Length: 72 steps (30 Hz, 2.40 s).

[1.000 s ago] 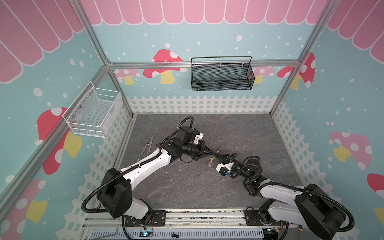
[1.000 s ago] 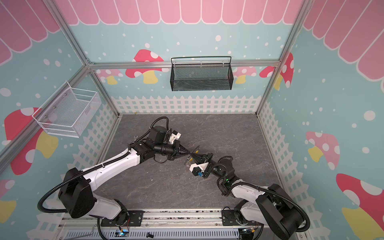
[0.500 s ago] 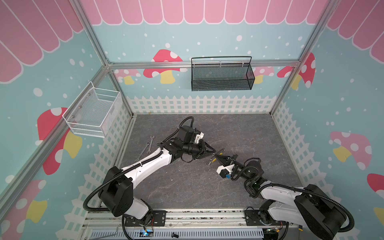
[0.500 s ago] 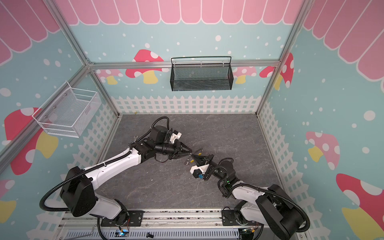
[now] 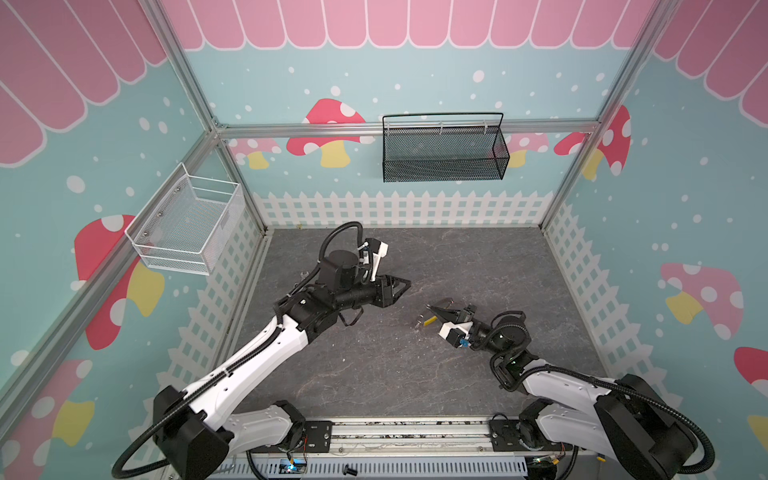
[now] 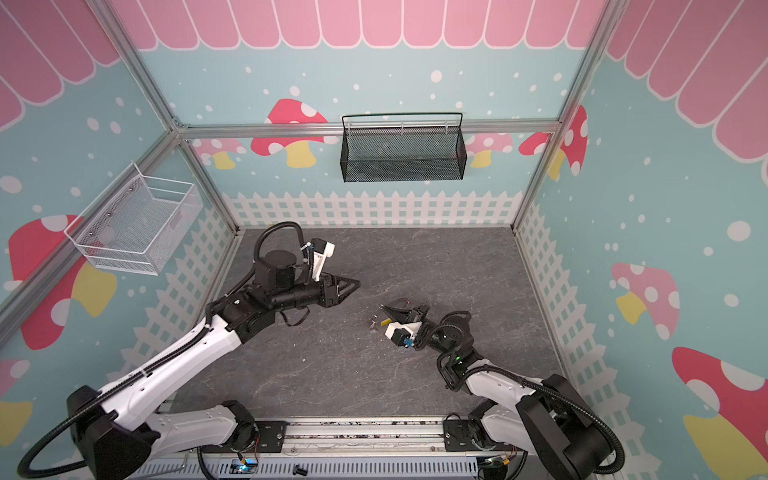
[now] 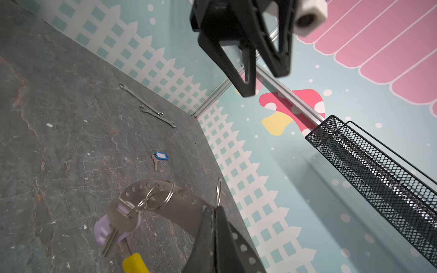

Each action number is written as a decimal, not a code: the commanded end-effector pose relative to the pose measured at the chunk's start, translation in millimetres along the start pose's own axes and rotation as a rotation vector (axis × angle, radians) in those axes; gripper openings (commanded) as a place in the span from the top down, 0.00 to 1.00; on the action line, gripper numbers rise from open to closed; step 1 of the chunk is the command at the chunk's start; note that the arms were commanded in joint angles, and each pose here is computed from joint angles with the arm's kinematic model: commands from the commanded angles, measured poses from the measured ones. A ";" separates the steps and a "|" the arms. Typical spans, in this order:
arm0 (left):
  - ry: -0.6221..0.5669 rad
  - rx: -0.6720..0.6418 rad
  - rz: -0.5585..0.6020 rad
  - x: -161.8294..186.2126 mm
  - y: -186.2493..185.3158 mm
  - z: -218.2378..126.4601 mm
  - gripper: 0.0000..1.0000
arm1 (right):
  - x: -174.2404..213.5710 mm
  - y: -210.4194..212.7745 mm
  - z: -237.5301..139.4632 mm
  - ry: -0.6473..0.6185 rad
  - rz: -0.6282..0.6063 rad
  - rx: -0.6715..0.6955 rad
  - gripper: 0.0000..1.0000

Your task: Put the keys on the keyring

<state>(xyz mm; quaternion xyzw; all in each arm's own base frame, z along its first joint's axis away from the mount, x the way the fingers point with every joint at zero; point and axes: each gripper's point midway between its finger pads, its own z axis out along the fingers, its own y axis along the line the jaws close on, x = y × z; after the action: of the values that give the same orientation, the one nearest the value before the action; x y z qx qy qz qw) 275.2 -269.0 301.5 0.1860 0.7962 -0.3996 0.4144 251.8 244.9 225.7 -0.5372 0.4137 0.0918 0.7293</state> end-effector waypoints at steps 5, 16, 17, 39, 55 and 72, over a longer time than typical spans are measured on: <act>-0.207 0.003 0.731 11.5 -9.1 -23.3 0.67 | -32.5 -18.4 5.2 -0.124 0.191 -0.122 1.00; -0.140 0.146 1.022 28.4 -24.2 -2.4 0.71 | -49.6 -18.1 10.0 -0.171 0.257 -0.244 1.00; -0.135 0.160 1.028 29.7 -25.5 -1.6 0.71 | -50.5 -19.2 10.0 -0.172 0.255 -0.243 1.00; 0.019 0.207 1.163 41.7 -37.0 16.1 0.74 | -55.6 -22.8 8.7 -0.166 0.138 -0.236 1.00; 0.046 0.179 1.160 36.7 -34.4 27.5 0.73 | -58.3 -14.2 6.6 -0.182 0.110 -0.271 1.00; 0.070 0.243 1.183 45.4 -44.9 28.6 0.89 | -62.7 -15.5 6.6 -0.190 0.093 -0.265 1.00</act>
<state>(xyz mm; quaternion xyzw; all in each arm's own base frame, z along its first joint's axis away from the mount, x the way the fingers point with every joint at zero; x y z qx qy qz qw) 240.3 -316.5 272.5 0.6401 0.5380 -0.1803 0.5181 230.9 262.5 267.4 -0.5936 0.3781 0.2353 0.6703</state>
